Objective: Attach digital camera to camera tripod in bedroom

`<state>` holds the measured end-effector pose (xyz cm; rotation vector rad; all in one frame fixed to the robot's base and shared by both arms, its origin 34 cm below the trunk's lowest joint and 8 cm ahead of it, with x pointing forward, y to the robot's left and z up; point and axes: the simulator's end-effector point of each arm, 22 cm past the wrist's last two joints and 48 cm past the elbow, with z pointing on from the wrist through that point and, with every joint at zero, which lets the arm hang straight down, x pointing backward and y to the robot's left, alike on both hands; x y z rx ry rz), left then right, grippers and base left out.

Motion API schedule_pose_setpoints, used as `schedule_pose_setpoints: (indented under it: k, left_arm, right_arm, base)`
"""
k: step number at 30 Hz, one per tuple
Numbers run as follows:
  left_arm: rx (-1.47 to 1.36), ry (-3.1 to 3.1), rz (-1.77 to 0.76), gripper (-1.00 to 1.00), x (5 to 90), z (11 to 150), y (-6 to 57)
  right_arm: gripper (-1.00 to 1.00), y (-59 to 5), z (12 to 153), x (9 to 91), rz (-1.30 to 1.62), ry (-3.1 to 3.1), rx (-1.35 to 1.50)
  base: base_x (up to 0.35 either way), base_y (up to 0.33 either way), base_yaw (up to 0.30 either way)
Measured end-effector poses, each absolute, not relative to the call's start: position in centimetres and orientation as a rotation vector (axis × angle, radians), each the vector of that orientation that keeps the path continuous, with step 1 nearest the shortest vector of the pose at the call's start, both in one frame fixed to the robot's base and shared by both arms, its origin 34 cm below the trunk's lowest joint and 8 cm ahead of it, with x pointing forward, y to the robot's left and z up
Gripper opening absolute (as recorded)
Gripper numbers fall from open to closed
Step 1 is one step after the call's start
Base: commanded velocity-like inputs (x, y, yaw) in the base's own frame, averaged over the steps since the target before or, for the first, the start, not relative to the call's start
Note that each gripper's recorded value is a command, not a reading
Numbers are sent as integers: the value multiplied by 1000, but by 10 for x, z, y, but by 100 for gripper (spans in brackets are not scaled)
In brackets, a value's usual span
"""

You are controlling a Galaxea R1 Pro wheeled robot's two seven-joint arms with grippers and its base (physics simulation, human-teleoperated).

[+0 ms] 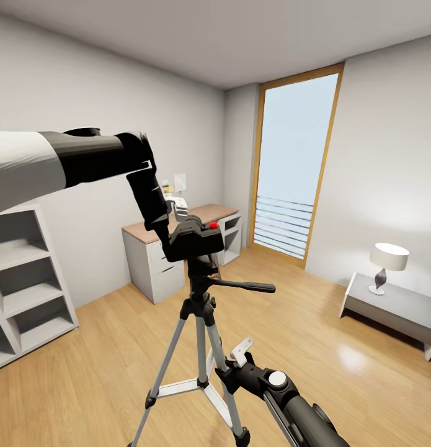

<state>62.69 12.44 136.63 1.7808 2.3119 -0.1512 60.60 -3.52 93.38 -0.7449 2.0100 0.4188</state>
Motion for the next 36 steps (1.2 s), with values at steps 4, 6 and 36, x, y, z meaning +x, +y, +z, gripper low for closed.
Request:
schedule_pose_setpoints:
  k: [4, 6, 36]
  left_arm:
    - [1781, 2309, -151, 100, 627, 1367, 123]
    - [1779, 2307, -151, 100, 628, 1368, 123]
    - [1637, 2363, -197, 100, 634, 1372, 177]
  right_arm:
    - [-100, -35, 934, 606, 419, 2010, -745]
    - [-100, -35, 934, 606, 419, 2010, -745]
    - [-100, -36, 934, 606, 419, 2011, -744]
  base:
    - [0, 0, 0]
    - [0, 0, 0]
    - [0, 0, 0]
